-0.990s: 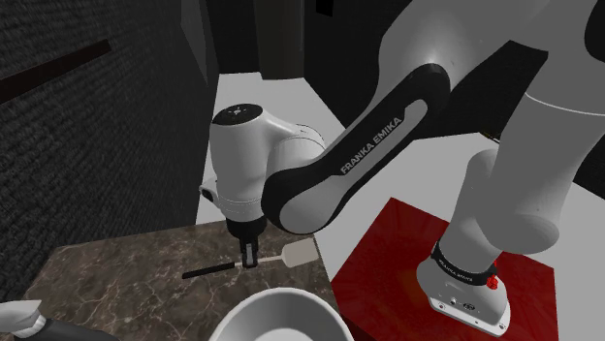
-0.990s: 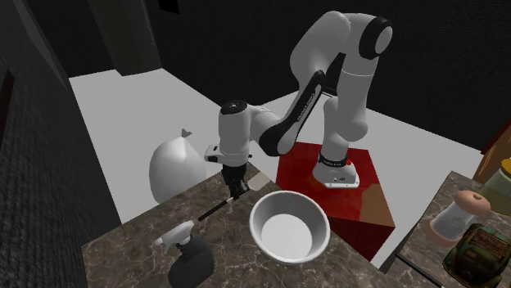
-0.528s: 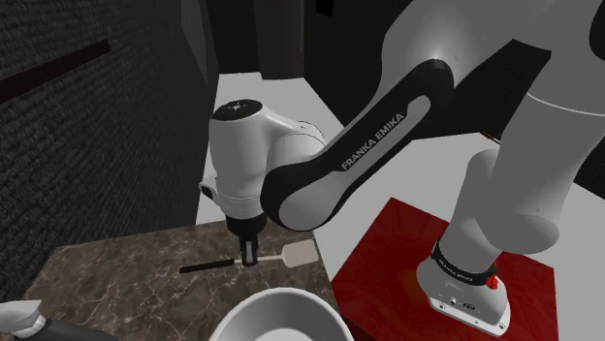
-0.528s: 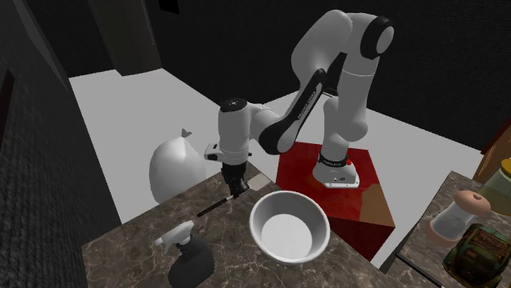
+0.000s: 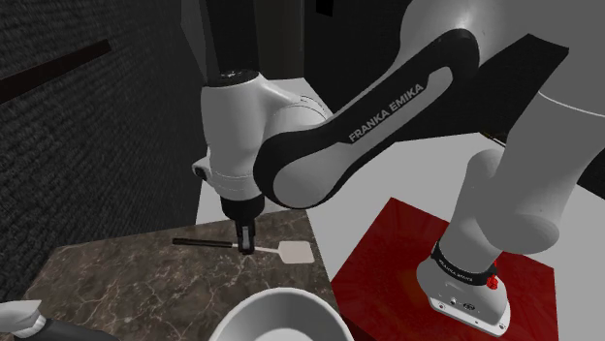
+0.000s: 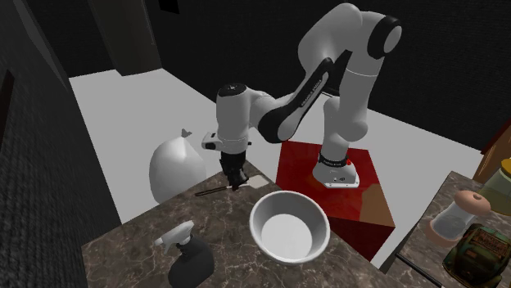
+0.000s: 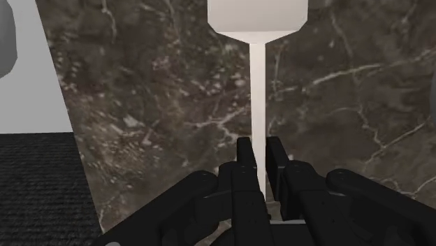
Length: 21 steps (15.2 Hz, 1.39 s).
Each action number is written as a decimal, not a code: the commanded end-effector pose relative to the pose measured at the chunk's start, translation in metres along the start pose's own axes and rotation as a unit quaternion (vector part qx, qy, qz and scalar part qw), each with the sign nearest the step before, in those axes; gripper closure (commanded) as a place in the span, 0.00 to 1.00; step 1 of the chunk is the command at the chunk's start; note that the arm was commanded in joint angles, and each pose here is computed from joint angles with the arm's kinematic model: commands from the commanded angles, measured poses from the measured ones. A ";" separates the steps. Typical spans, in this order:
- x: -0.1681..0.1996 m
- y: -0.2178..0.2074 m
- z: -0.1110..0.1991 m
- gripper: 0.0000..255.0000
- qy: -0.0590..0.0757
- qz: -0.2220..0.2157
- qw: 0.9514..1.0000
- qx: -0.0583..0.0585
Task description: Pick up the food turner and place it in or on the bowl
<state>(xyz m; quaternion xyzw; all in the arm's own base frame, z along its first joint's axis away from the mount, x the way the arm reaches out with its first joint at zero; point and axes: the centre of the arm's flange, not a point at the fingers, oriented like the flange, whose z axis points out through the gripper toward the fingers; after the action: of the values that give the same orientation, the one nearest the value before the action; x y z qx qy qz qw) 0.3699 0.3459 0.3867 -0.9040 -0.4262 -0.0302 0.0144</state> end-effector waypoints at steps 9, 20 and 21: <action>0.003 -0.001 -0.052 1.00 0.000 0.000 1.000 0.000; 0.007 -0.001 -0.107 1.00 0.000 0.000 1.000 0.000; 0.005 -0.014 -0.108 1.00 0.000 0.000 1.000 0.000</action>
<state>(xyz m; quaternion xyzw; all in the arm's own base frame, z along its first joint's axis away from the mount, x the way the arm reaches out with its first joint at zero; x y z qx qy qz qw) 0.3626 0.3495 0.4921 -0.9040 -0.4263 -0.0301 0.0144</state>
